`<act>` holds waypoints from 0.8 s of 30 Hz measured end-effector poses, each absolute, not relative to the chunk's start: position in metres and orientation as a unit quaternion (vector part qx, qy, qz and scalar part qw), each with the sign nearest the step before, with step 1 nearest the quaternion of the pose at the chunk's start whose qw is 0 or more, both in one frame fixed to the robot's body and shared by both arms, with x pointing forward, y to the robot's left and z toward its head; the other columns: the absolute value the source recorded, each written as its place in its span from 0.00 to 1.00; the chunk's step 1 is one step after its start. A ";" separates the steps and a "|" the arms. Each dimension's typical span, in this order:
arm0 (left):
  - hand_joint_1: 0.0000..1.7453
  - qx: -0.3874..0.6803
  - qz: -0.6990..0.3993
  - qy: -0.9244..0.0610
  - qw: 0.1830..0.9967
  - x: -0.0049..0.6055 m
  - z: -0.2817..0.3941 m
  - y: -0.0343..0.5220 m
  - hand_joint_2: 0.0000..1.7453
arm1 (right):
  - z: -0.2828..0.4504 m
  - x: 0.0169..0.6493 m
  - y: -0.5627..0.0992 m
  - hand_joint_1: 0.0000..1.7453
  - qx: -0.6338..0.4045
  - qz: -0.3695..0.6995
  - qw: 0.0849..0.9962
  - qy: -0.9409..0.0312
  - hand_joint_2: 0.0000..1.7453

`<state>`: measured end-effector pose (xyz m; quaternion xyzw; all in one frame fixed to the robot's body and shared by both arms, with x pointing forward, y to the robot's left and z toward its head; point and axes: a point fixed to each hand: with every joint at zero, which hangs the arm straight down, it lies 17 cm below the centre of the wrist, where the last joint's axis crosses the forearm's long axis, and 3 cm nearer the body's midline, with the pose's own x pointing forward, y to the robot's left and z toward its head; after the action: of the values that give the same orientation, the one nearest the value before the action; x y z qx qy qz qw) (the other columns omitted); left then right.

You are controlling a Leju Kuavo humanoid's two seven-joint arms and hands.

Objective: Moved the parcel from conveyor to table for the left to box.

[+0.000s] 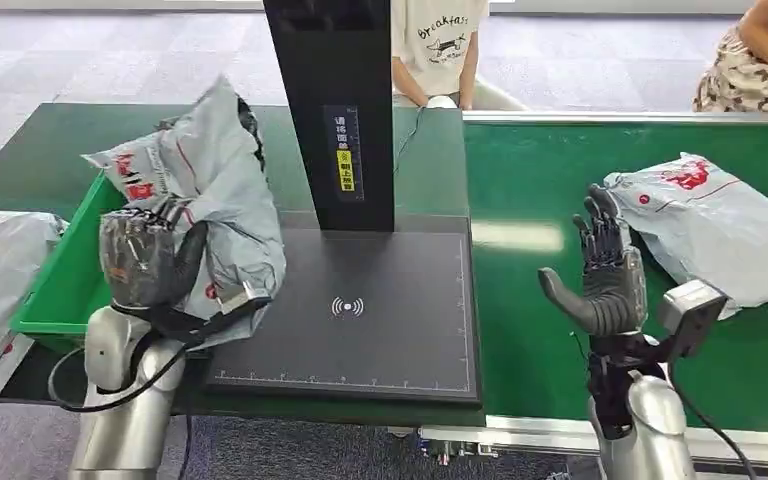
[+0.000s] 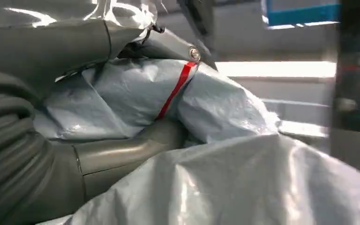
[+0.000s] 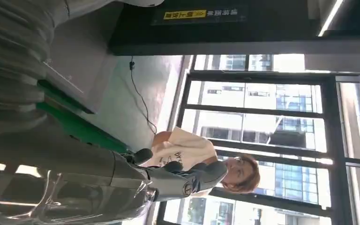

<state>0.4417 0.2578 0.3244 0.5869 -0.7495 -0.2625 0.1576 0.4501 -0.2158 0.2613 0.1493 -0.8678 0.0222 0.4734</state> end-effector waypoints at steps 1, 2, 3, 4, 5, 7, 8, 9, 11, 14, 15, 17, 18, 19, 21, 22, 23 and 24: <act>1.00 0.602 -0.257 -0.738 0.164 0.445 0.327 0.273 1.00 | 0.262 0.451 -0.215 0.00 0.150 0.023 0.473 -0.868 1.00; 1.00 0.616 -0.253 -0.726 0.170 0.449 0.329 0.287 1.00 | 0.263 0.452 -0.215 0.00 0.150 0.024 0.472 -0.869 1.00; 1.00 0.630 -0.247 -0.714 0.180 0.452 0.330 0.302 1.00 | 0.264 0.453 -0.213 0.00 0.151 0.025 0.471 -0.869 1.00; 1.00 0.644 -0.241 -0.701 0.191 0.456 0.330 0.317 1.00 | 0.265 0.453 -0.212 0.00 0.153 0.026 0.471 -0.869 1.00; 1.00 0.655 -0.237 -0.689 0.200 0.459 0.329 0.329 1.00 | 0.265 0.454 -0.211 0.00 0.153 0.027 0.471 -0.868 1.00; 1.00 0.680 -0.229 -0.658 0.230 0.467 0.323 0.358 1.00 | 0.264 0.454 -0.209 0.00 0.155 0.030 0.473 -0.867 1.00; 1.00 0.689 -0.226 -0.642 0.249 0.471 0.316 0.372 1.00 | 0.264 0.454 -0.207 0.00 0.158 0.033 0.473 -0.866 1.00; 1.00 0.697 -0.223 -0.624 0.275 0.476 0.305 0.388 1.00 | 0.263 0.454 -0.205 0.00 0.160 0.036 0.474 -0.865 1.00; 1.00 0.702 -0.235 -0.589 0.325 0.486 0.279 0.414 1.00 | 0.262 0.454 -0.203 0.00 0.162 0.038 0.475 -0.864 1.00; 1.00 0.690 -0.284 -0.541 0.388 0.501 0.236 0.433 1.00 | 0.261 0.455 -0.201 0.00 0.165 0.042 0.476 -0.863 1.00; 1.00 0.686 -0.301 -0.523 0.405 0.505 0.222 0.439 1.00 | 0.262 0.455 -0.199 0.00 0.166 0.046 0.475 -0.863 1.00; 1.00 0.677 -0.333 -0.492 0.435 0.512 0.197 0.446 1.00 | 0.262 0.457 -0.197 0.00 0.166 0.051 0.476 -0.862 1.00; 1.00 0.668 -0.347 -0.484 0.446 0.515 0.187 0.447 1.00 | 0.262 0.458 -0.197 0.00 0.167 0.052 0.476 -0.862 1.00; 1.00 0.660 -0.360 -0.476 0.456 0.519 0.178 0.448 1.00 | 0.262 0.458 -0.196 0.00 0.168 0.053 0.476 -0.861 1.00; 1.00 0.654 -0.376 -0.463 0.466 0.523 0.166 0.452 1.00 | 0.261 0.459 -0.195 0.00 0.170 0.055 0.477 -0.861 1.00; 0.95 0.652 -0.381 -0.459 0.468 0.524 0.163 0.454 1.00 | 0.261 0.459 -0.195 0.00 0.170 0.056 0.478 -0.860 1.00; 0.07 0.651 -0.384 -0.458 0.468 0.524 0.160 0.455 1.00 | 0.260 0.458 -0.195 0.00 0.170 0.057 0.478 -0.860 1.00; 0.00 0.651 -0.385 -0.460 0.465 0.526 0.160 0.454 1.00 | 0.260 0.458 -0.194 0.00 0.169 0.058 0.478 -0.860 1.00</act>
<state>0.5259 0.4541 0.1605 0.6509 -0.4598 -0.3851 0.4654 0.4584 -0.1944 0.2599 0.1695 -0.8599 0.0584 0.4780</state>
